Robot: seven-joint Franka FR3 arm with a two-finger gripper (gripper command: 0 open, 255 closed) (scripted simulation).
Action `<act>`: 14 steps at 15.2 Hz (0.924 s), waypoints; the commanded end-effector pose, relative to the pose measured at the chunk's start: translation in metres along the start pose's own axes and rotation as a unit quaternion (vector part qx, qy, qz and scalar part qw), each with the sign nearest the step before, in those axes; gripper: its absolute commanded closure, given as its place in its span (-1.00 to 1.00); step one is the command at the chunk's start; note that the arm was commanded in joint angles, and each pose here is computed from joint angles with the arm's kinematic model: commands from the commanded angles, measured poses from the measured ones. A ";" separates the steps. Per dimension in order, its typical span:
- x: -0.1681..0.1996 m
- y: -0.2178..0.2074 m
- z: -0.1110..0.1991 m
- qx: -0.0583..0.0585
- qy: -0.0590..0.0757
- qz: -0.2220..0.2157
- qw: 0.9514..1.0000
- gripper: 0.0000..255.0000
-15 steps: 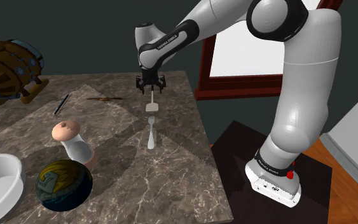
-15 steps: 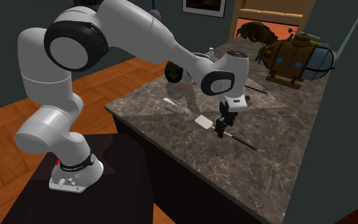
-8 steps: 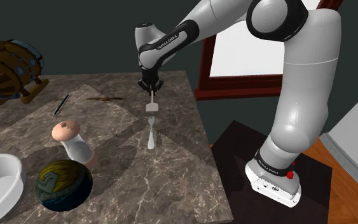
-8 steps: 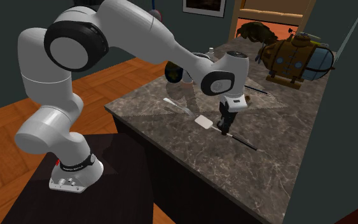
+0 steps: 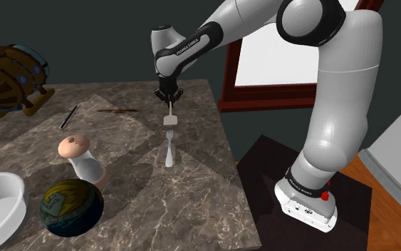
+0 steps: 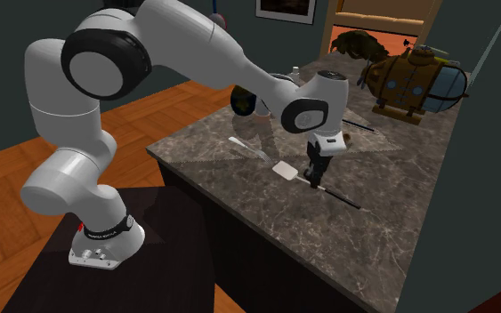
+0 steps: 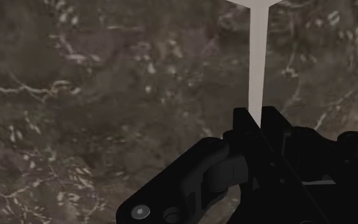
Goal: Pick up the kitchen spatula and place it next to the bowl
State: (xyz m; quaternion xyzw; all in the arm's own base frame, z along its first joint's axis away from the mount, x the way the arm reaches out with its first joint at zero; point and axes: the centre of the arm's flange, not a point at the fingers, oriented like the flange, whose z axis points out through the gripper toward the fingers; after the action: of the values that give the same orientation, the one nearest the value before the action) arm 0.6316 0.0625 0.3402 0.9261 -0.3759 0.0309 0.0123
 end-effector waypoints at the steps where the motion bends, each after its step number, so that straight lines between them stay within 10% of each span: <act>1: 0.001 0.000 -0.009 0.000 0.000 0.000 1.000 1.00; 14: 0.005 0.000 -0.077 0.000 0.000 0.000 1.000 1.00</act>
State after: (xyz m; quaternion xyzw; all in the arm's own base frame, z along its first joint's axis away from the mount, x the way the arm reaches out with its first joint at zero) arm 0.6321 0.0613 0.4116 0.9261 -0.3759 0.0310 0.0122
